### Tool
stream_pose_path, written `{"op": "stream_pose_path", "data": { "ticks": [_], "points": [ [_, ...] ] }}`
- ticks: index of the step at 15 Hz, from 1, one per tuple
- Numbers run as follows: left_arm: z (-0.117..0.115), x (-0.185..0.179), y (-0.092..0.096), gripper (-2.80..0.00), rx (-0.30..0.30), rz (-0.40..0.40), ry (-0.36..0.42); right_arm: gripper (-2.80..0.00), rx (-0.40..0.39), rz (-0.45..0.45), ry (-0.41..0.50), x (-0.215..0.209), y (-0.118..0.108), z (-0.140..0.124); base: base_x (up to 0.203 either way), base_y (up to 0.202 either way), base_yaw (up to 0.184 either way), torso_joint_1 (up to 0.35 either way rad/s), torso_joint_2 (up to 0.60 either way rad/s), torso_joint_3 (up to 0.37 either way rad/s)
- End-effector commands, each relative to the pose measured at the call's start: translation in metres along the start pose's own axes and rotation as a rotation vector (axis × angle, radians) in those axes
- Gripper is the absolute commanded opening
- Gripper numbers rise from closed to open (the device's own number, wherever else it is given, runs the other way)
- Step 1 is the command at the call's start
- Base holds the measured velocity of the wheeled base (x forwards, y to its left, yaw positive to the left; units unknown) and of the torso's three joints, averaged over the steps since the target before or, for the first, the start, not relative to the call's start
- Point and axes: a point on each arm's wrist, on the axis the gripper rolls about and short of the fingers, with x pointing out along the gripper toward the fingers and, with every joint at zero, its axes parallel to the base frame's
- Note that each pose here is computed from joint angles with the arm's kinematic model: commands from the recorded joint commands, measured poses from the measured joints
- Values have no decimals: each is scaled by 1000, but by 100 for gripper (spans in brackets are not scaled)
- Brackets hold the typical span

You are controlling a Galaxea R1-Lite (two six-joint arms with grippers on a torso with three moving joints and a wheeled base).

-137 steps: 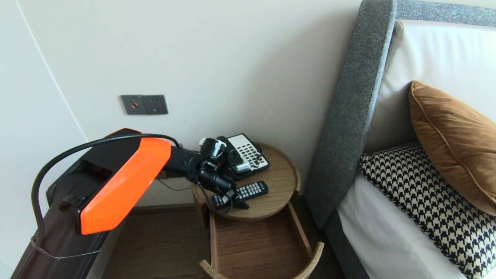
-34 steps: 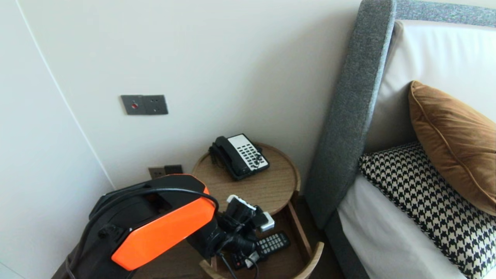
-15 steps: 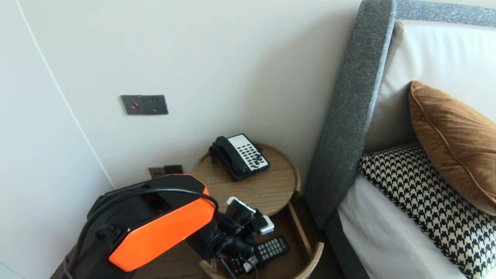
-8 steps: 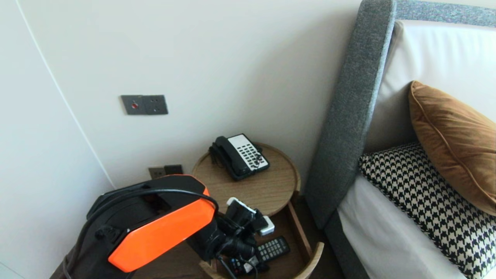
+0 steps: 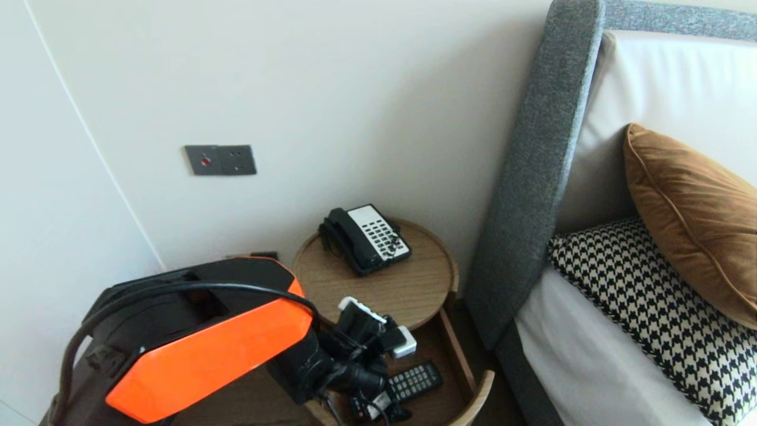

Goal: Put the remote controls on the table in the drawer one by one, then close the nightstand drawer

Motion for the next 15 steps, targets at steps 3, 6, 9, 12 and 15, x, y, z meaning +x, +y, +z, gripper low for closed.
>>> {"op": "stream_pose_path", "data": {
  "ticks": [3, 6, 9, 12, 15],
  "points": [
    [30, -45, -4, 0, -22, 36, -104, -280, -1, 0, 0, 0, 0, 0, 0, 0, 0, 0, 0, 0],
    [40, -91, -8, 0, -53, 86, -165, -280, -1, 1, 0, 0, 0, 0, 0, 0, 0, 0, 0, 0],
    [32, -143, -15, 0, -102, 152, -205, -280, -1, 1, 1, 0, 0, 0, 0, 0, 0, 0, 0, 0],
    [12, -182, -27, 0, -189, 203, -217, -280, -1, 1, -1, 0, 0, 0, 0, 0, 0, 0, 0, 0],
    [-3, -214, -42, 0, -251, 270, -245, -280, -1, 1, 0, 0, 0, 0, 0, 0, 0, 0, 0, 0]
  ]
}}
